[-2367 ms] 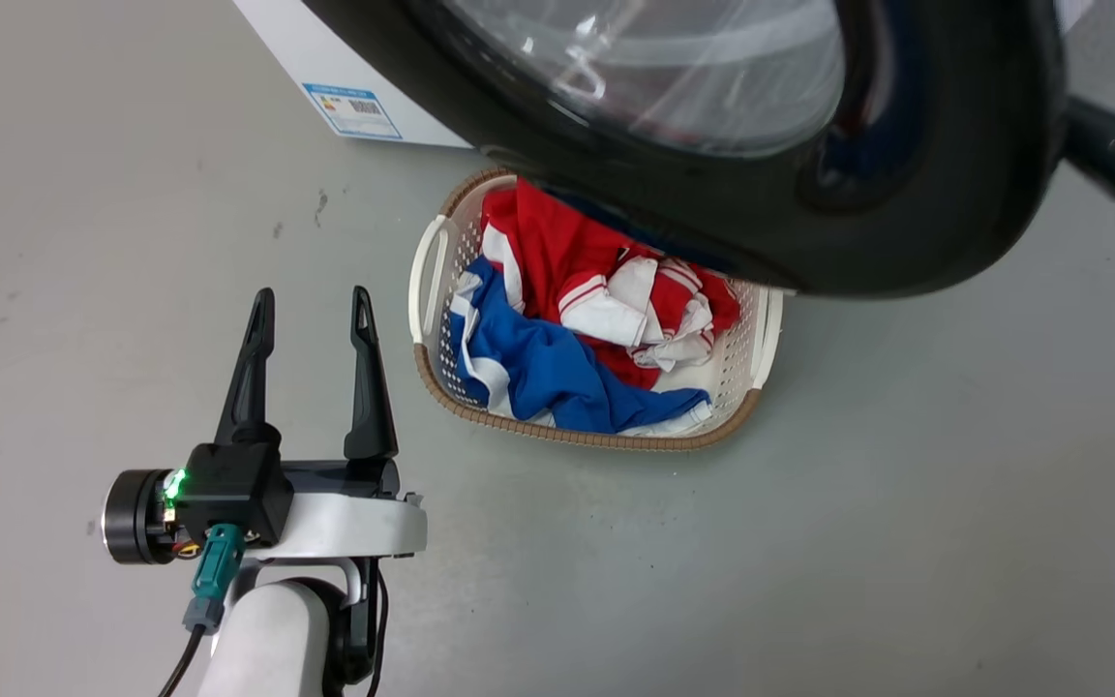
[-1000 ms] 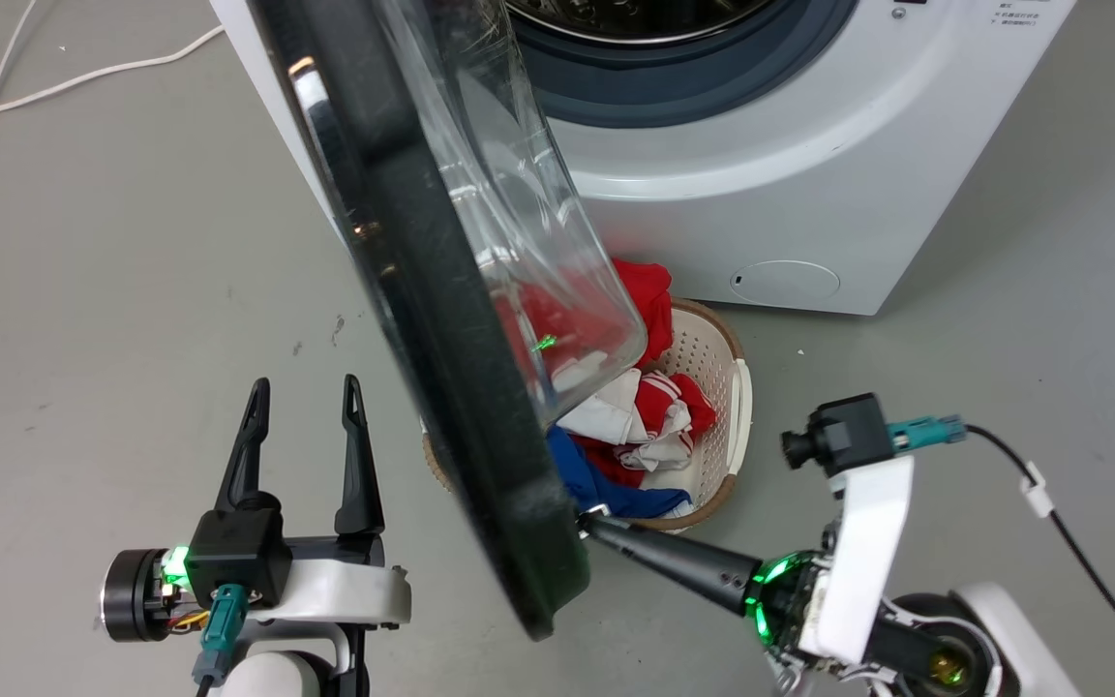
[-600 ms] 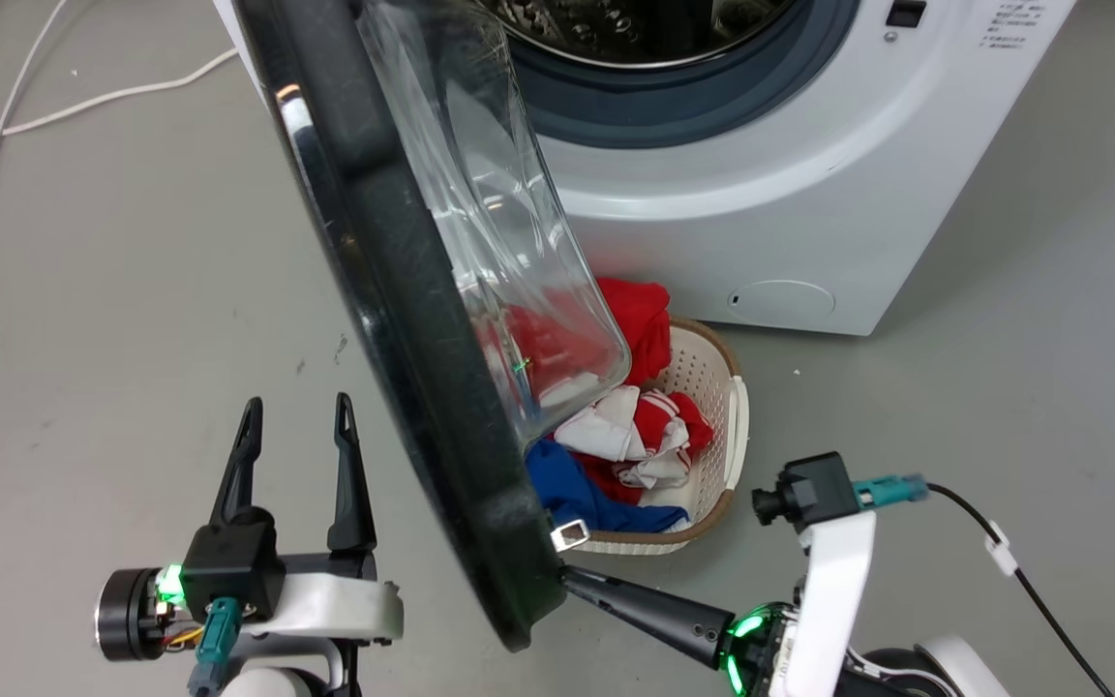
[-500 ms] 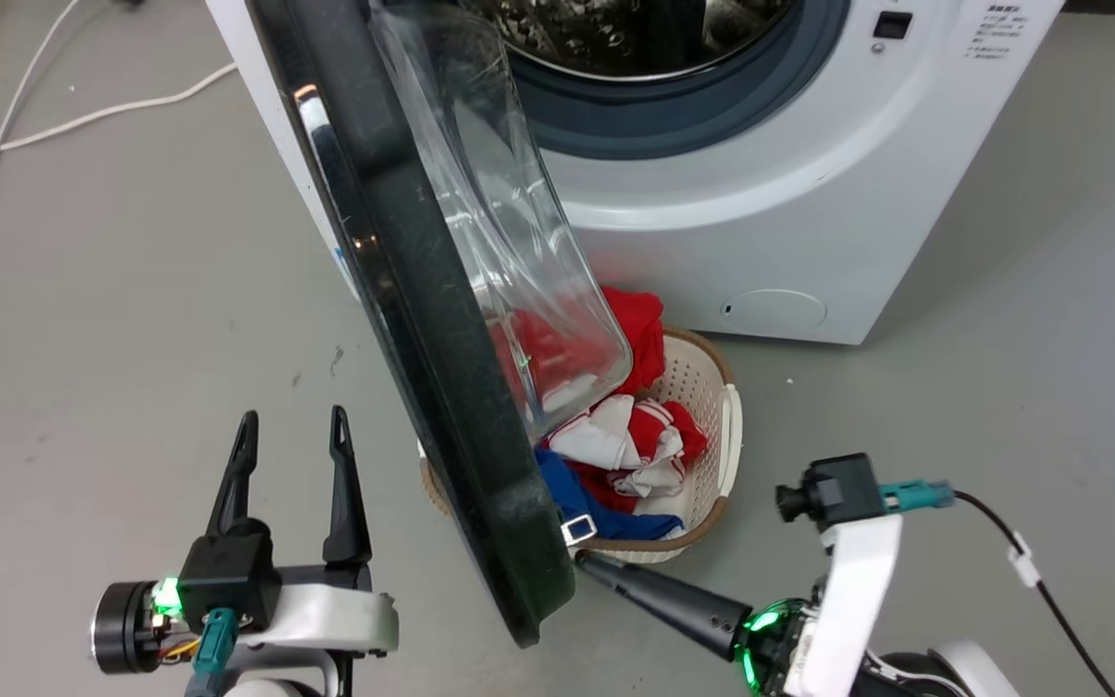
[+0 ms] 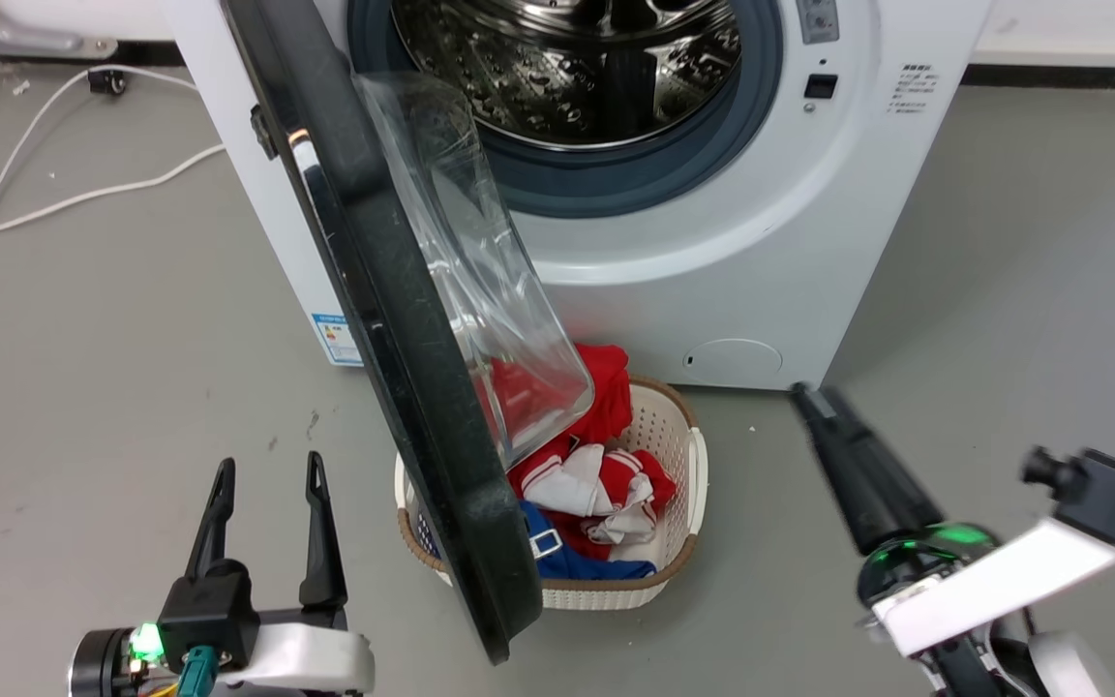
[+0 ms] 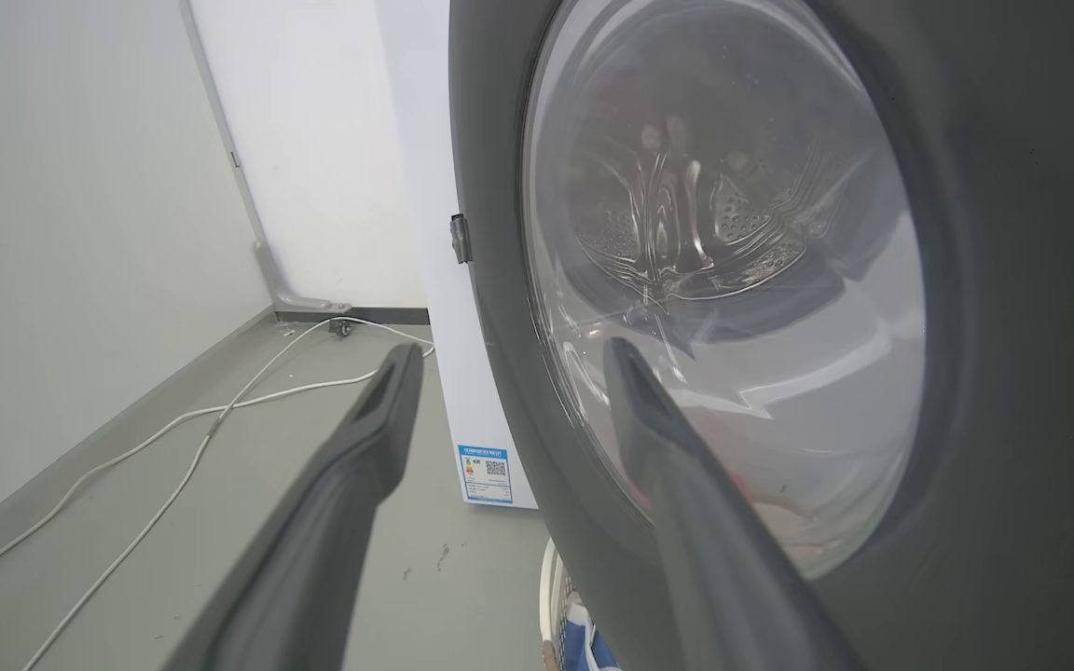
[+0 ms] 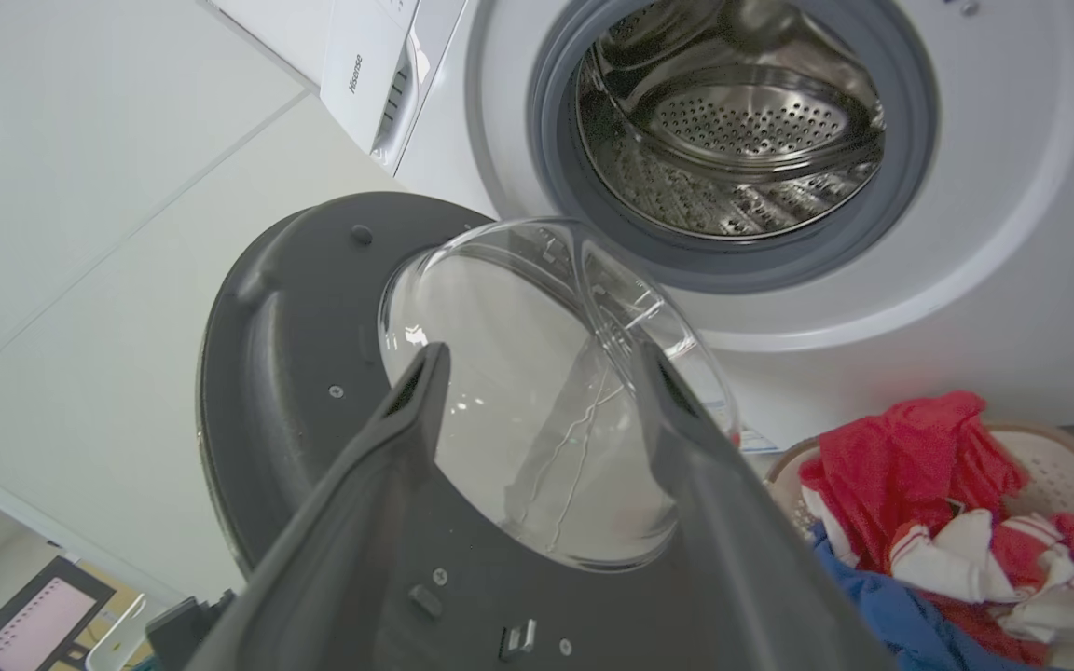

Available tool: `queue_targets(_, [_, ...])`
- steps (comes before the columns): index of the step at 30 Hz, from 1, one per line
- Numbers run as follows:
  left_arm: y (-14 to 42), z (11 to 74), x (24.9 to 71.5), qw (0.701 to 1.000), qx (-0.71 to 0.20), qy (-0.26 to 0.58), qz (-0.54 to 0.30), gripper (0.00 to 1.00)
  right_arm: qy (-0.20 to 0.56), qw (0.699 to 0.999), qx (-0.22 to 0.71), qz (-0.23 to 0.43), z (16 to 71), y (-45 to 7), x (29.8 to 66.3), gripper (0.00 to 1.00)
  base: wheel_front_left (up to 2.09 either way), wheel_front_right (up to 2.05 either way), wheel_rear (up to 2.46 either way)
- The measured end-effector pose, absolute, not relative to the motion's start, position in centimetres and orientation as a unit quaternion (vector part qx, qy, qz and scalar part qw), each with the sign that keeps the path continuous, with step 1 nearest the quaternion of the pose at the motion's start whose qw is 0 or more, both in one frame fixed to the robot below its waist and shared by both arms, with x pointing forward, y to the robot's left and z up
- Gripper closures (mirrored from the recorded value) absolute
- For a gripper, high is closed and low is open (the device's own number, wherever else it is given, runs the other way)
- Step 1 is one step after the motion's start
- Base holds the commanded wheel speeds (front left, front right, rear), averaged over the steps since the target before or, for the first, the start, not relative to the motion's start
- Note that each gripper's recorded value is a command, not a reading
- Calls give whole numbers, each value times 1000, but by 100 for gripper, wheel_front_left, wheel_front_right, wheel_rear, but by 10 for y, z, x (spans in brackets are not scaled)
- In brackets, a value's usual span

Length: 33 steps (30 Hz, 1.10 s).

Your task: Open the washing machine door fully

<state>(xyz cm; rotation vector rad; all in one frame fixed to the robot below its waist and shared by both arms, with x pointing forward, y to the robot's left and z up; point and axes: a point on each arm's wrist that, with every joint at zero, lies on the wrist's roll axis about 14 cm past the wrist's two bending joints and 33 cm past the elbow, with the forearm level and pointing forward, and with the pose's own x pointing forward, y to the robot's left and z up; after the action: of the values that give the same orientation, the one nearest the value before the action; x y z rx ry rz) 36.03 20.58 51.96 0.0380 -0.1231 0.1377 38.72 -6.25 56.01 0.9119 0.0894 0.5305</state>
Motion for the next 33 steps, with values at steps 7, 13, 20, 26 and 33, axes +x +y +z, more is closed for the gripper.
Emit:
queue_targets(7, [207,522,348,995,21,-65,70,0,-89,931,323,147,566,-125,394,0,0,0,0])
queue_targets(13, [206,525,343,995,22,-70,67,0,-136,973,175,62,570,-171,389,0,0,0,0])
queue_targets(20, [206,527,340,995,22,-73,67,0,-127,988,73,53,561,-171,376,0,0,0,0])
queue_targets(26, [207,527,337,995,22,-74,70,0,-107,992,43,48,548,-173,364,0,0,0,0])
queue_targets(33, [207,528,335,994,21,-75,71,0,-80,995,49,37,530,-179,350,0,0,0,0])
